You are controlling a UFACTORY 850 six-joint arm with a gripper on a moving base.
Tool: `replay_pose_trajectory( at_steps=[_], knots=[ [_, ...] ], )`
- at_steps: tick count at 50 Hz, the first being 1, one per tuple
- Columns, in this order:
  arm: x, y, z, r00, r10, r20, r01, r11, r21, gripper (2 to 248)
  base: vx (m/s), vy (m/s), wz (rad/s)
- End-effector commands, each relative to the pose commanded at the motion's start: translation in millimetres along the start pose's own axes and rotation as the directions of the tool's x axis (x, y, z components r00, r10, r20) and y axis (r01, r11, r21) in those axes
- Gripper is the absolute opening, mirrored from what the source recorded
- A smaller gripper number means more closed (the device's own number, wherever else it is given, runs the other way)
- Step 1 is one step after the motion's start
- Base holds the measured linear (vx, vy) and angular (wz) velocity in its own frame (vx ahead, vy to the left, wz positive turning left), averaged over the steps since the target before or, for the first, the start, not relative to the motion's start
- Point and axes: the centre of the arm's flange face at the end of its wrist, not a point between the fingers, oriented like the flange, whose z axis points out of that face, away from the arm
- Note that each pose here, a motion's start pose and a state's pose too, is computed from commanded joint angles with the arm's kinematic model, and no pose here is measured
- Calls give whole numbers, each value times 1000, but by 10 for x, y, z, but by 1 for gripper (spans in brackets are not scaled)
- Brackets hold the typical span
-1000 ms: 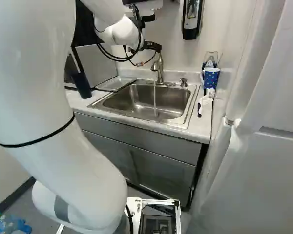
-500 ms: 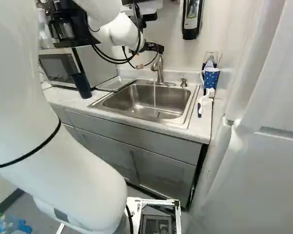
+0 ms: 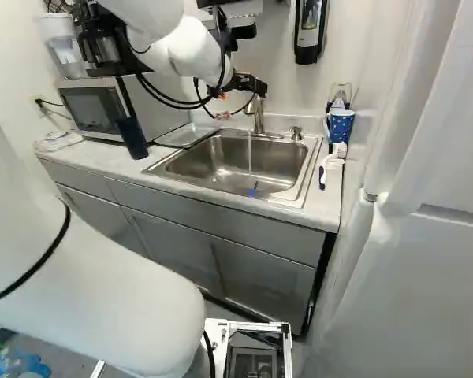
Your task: Rinse the cup and place it in the tray
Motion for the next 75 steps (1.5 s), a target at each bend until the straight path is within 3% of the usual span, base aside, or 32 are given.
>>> replay_pose_trajectory(
  at_steps=[13,25,36,50,75],
  knots=[
    [-122,10,-68,996,1,92,-1,1000,-2,247,0,0,0],
    [-216,9,-82,980,1,197,-1,1000,-2,247,0,0,0],
    [-309,9,-106,954,1,301,-1,1000,-2,247,0,0,0],
    [-418,9,-149,907,2,422,-1,1000,-2,247,0,0,0],
    [-419,2,-150,907,0,422,0,1000,0,247,0,0,0]
  ],
)
